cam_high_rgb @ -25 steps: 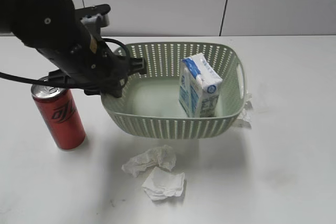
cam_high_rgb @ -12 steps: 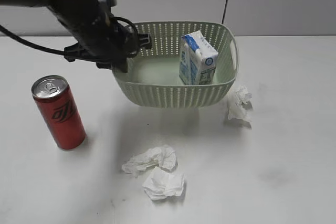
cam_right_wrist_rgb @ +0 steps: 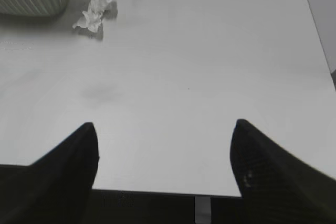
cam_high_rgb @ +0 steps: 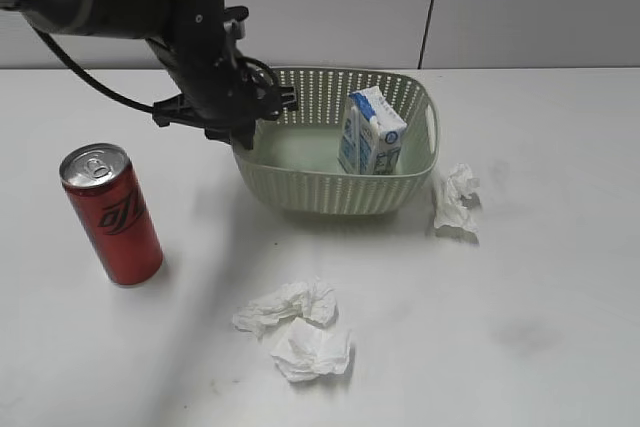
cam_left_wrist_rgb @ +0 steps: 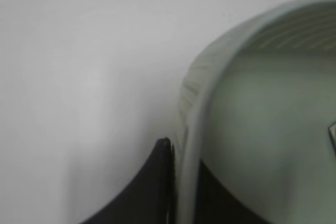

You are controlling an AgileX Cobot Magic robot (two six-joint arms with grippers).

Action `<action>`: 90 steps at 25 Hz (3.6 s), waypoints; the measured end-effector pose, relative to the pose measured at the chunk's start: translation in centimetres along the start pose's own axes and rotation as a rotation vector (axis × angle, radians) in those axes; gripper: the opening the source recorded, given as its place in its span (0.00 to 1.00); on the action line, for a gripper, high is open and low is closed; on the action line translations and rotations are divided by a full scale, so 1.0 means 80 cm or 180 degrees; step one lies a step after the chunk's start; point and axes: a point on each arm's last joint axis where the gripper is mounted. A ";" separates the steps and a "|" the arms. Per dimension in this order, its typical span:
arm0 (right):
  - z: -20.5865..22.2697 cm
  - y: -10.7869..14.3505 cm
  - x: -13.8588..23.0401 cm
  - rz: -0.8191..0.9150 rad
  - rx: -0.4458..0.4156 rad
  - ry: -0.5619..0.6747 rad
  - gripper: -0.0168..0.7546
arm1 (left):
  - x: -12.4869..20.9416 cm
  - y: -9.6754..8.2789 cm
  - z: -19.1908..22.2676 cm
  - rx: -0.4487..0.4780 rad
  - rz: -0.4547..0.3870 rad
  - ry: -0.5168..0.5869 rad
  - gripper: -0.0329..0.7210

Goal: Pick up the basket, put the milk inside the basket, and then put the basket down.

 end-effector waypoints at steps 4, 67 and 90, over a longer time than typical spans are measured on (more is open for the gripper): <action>-0.010 0.000 0.008 0.0012 0.0004 -0.0187 0.79 | 0.004 0.002 0.016 -0.0022 -0.0020 0.0060 0.05; 0.028 0.000 0.021 -0.0115 0.0076 -0.0312 0.79 | 0.106 0.229 -0.380 -0.0521 0.0484 -0.1168 0.86; 0.028 0.000 0.020 -0.0115 0.0077 -0.0329 0.79 | 0.337 0.271 -0.361 -0.0406 0.0569 -0.1814 0.83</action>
Point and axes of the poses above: a point on each arm's last joint axis where the gripper is mounted, z pointing out along that axis toward the gripper, y along the wrist's bending axis when the last joint is at zero, x = y × z, and after that the axes turned 4 degrees about -z, right-handed
